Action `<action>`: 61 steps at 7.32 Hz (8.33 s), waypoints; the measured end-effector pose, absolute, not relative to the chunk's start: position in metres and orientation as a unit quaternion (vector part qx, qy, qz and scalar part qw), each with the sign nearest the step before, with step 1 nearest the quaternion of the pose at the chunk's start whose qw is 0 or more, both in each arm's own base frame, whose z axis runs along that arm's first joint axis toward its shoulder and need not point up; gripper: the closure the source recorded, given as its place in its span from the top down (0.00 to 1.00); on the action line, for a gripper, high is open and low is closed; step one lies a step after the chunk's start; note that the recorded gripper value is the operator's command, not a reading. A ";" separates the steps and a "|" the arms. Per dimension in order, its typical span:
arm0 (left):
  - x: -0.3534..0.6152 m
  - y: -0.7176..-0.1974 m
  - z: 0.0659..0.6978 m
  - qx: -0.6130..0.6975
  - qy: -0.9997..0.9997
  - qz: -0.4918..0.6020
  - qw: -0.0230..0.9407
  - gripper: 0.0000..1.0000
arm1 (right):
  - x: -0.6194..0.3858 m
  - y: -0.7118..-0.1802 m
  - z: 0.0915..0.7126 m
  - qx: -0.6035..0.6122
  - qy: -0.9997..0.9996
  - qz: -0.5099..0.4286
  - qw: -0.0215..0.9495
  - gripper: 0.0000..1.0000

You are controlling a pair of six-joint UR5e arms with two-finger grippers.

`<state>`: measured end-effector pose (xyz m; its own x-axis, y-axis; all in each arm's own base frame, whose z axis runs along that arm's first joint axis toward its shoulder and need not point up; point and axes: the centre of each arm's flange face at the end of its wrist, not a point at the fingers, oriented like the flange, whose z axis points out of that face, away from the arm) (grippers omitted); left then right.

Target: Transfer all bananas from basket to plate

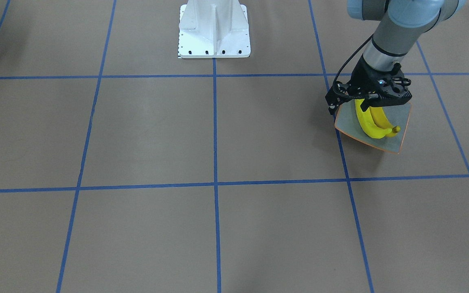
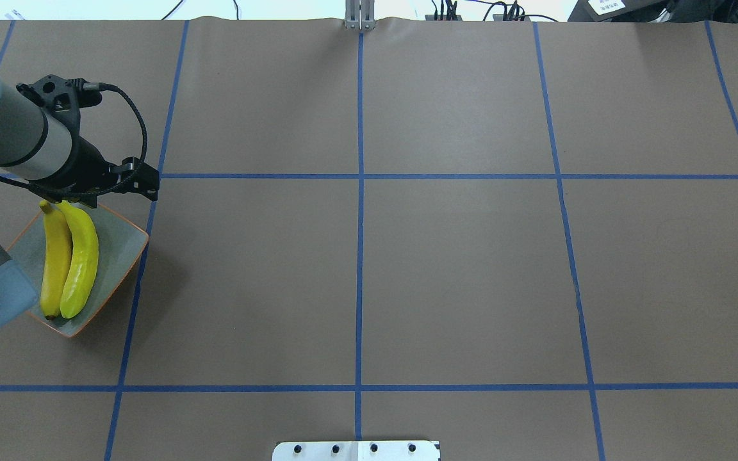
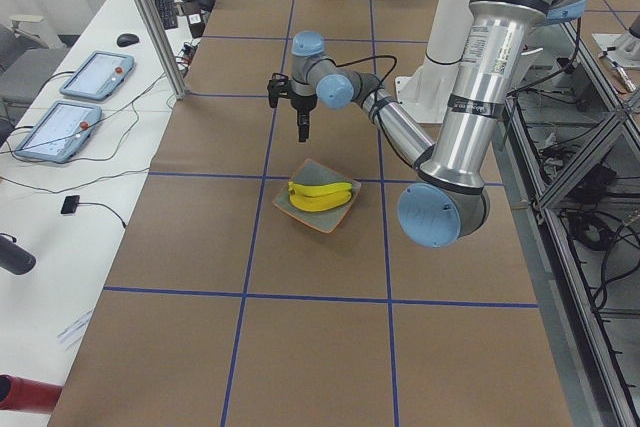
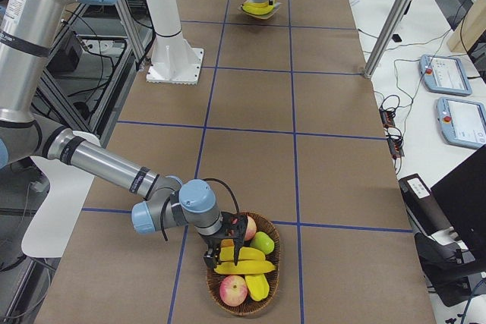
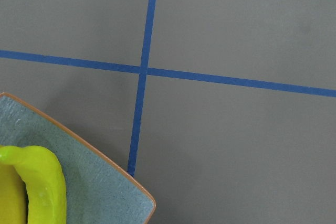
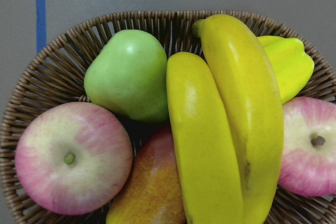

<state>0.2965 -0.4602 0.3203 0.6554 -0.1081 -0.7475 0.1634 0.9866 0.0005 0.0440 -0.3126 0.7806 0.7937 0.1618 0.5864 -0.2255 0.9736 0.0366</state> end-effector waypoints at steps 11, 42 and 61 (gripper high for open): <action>0.297 -0.460 0.320 0.034 0.408 -0.075 0.909 1.00 | 0.061 -0.334 0.754 0.092 -0.324 0.103 0.936 0.00; 0.414 -0.415 0.156 -0.001 0.699 -0.107 0.707 0.97 | -0.479 -0.330 0.149 0.057 -0.717 0.075 0.691 0.00; 0.395 -0.409 0.252 0.017 0.257 -0.020 0.966 0.00 | -0.378 -0.354 0.249 0.109 -0.661 0.149 0.728 1.00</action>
